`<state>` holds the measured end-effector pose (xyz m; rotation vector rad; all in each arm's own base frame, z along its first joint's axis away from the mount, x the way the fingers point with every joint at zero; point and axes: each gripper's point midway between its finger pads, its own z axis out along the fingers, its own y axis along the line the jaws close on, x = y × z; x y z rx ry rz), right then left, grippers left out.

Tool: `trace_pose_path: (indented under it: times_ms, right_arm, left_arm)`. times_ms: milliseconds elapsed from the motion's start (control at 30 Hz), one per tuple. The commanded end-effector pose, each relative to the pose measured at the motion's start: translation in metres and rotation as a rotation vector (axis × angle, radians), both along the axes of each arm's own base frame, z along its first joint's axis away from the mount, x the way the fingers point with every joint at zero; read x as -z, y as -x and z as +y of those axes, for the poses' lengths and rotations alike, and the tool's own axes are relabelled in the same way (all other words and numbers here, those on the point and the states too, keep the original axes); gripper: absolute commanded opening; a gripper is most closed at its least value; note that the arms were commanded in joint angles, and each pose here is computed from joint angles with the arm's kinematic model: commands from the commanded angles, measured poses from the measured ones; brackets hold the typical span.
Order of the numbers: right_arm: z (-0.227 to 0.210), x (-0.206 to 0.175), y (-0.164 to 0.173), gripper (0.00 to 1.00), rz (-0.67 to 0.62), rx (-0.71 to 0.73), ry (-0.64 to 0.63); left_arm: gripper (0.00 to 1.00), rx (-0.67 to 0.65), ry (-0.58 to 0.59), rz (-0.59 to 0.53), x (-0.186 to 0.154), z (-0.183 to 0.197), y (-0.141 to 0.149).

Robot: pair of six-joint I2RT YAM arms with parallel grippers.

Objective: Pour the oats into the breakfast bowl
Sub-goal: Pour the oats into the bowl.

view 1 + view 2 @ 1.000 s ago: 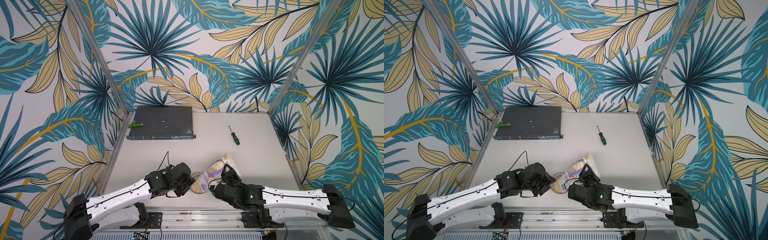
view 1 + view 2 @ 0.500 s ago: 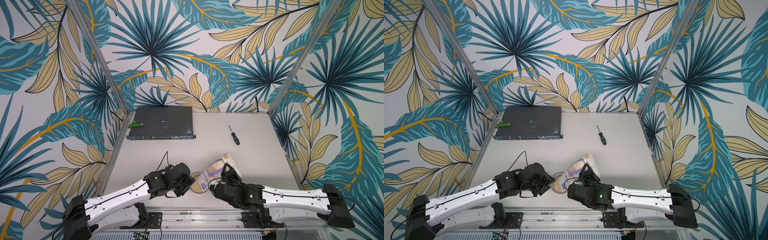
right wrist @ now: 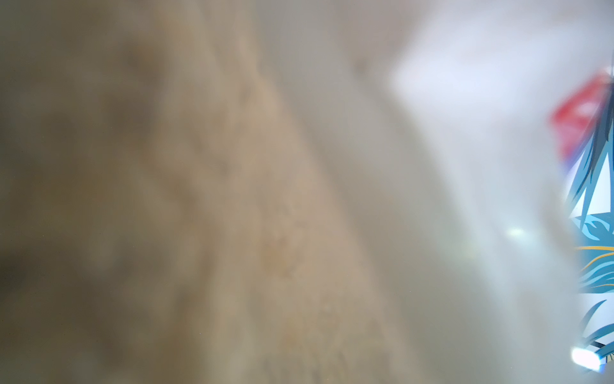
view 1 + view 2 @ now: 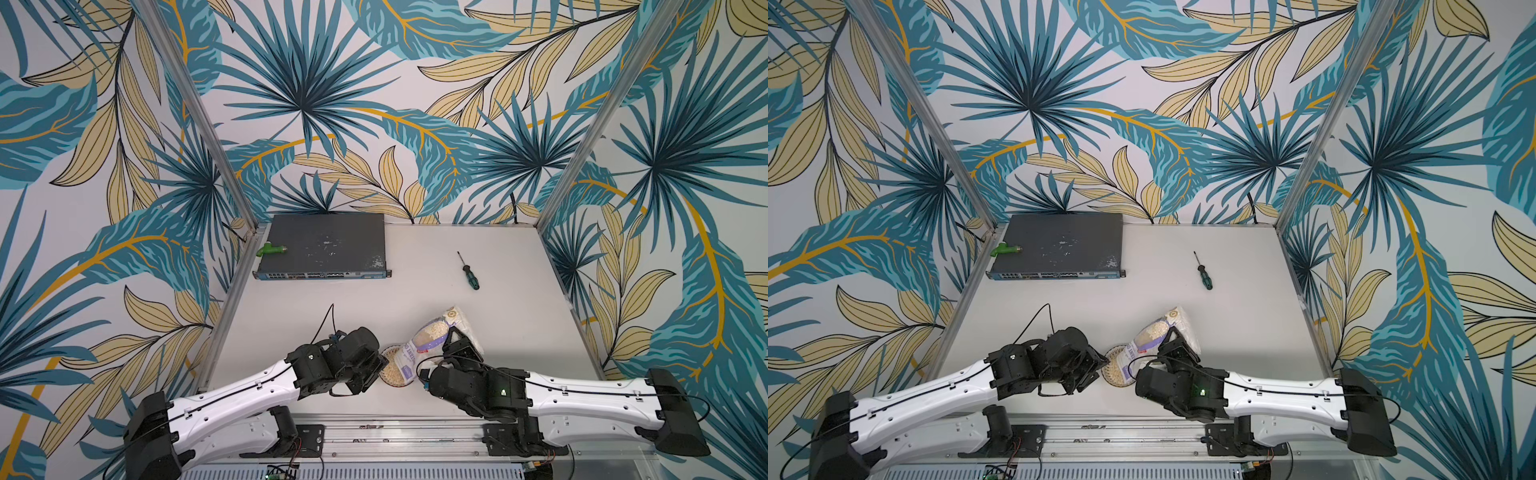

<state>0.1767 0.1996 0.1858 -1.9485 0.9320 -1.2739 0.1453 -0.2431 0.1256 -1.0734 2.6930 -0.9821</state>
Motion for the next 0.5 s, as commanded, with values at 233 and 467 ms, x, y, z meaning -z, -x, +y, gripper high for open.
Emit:
trace_pose_path:
  times_ms: [233,467]
  right_arm:
    - [-0.004,-0.037,-0.005,0.00,-0.098,0.068,-0.143]
    - [-0.008,-0.031,-0.005,0.00,-0.092,0.070,-0.138]
  left_arm:
    - [0.49,-0.013,-0.009,-0.015,0.001,0.004,-0.001]
    - [0.49,-0.011,-0.006,-0.018,-0.001,0.003,-0.002]
